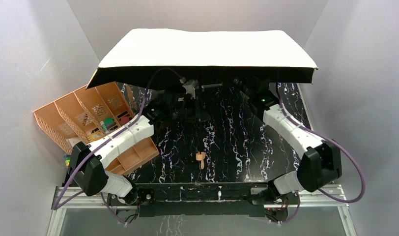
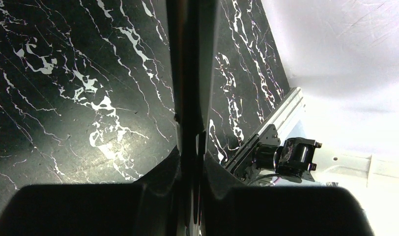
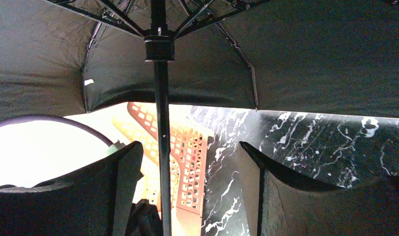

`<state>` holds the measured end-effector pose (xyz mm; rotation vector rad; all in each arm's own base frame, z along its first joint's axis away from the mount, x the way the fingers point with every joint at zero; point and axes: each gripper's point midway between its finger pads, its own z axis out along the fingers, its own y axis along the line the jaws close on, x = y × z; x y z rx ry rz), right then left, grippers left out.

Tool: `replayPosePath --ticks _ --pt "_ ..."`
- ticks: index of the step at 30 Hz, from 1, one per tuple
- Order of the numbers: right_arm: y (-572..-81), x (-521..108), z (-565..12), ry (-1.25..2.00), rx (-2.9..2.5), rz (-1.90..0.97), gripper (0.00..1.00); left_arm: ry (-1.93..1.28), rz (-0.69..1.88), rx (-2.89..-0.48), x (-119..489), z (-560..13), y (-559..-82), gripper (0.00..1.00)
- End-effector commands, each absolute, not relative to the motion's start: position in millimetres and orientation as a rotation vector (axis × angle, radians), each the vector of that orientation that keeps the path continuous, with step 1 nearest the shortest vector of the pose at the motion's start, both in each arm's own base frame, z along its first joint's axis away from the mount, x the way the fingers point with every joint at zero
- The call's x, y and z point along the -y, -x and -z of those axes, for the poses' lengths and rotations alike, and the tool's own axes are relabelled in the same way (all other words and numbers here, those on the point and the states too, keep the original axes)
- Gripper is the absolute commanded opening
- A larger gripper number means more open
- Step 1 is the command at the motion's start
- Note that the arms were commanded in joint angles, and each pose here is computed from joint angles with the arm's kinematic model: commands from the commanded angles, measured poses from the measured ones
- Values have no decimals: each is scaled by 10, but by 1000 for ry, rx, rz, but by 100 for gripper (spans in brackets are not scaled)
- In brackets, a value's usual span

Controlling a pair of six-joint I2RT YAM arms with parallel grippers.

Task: Put away the umbrella

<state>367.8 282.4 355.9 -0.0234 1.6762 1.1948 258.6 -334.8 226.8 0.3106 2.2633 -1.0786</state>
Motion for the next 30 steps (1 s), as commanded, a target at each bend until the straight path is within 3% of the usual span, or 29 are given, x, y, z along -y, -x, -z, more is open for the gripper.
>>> replayPosePath --ticks 1,25,30 --pt "-3691 -2928 -4098 108 -1450 -1303 79 -305 1092 -2292 3266 -2288 -2440 0" --pt "-4149 -3222 -4428 79 -1230 -1463 73 -324 1110 -2301 3307 -2249 -2434 0" --pt "-4201 -3226 -4441 66 -1226 -1456 66 -326 1111 -2306 3311 -2232 -2429 0"
